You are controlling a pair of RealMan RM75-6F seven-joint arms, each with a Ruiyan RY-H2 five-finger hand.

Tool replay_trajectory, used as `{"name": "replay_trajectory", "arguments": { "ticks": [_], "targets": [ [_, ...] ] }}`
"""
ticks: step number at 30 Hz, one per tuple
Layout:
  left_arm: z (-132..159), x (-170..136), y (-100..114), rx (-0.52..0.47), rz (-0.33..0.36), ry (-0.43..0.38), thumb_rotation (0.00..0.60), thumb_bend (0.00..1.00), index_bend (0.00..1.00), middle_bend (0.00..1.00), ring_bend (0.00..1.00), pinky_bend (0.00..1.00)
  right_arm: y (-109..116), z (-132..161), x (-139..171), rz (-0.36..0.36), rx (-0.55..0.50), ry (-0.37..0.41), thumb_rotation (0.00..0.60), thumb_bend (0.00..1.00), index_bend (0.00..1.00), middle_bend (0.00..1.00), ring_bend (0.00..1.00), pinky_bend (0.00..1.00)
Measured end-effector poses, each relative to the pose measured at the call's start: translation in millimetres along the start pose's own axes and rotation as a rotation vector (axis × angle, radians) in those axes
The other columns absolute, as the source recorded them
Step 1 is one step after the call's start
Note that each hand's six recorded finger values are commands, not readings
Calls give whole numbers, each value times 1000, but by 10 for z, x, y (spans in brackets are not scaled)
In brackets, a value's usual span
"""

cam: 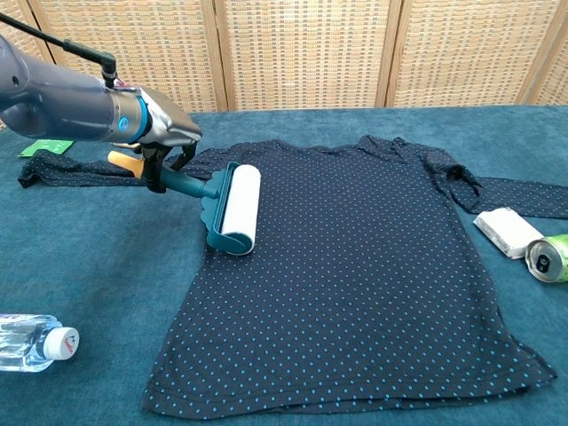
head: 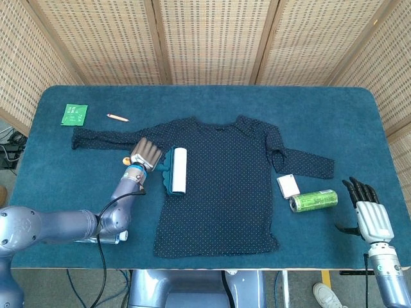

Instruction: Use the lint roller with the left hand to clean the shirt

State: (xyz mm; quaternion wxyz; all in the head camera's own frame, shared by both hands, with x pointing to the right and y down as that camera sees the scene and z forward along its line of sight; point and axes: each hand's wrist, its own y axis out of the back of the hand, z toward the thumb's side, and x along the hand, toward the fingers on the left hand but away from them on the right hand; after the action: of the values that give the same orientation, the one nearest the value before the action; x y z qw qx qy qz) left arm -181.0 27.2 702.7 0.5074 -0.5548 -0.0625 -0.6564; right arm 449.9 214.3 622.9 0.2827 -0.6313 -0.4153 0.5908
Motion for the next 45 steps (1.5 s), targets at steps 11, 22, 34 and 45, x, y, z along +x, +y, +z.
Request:
{"name": "replay_trajectory", "arguments": {
  "ticks": [11, 22, 34, 45],
  "targets": [
    [178, 26, 4, 55, -21, -8, 600, 1000, 907, 860, 675, 558, -2, -18, -10, 6, -10, -3, 600, 55, 0, 0, 0, 0],
    [360, 33, 242, 70, -3, -11, 600, 1000, 908, 860, 674, 559, 2, 4, -5, 11, -31, 9, 600, 54, 0, 0, 0, 0],
    [822, 39, 546, 114, 20, -32, 600, 1000, 909, 861, 675, 559, -1, 10, -2, 29, -64, 23, 600, 55, 0, 0, 0, 0],
    [1060, 58, 688, 135, 20, -30, 600, 1000, 909, 861, 674, 560, 12, -23, -12, 32, -80, 20, 600, 55, 0, 0, 0, 0]
  ]
}}
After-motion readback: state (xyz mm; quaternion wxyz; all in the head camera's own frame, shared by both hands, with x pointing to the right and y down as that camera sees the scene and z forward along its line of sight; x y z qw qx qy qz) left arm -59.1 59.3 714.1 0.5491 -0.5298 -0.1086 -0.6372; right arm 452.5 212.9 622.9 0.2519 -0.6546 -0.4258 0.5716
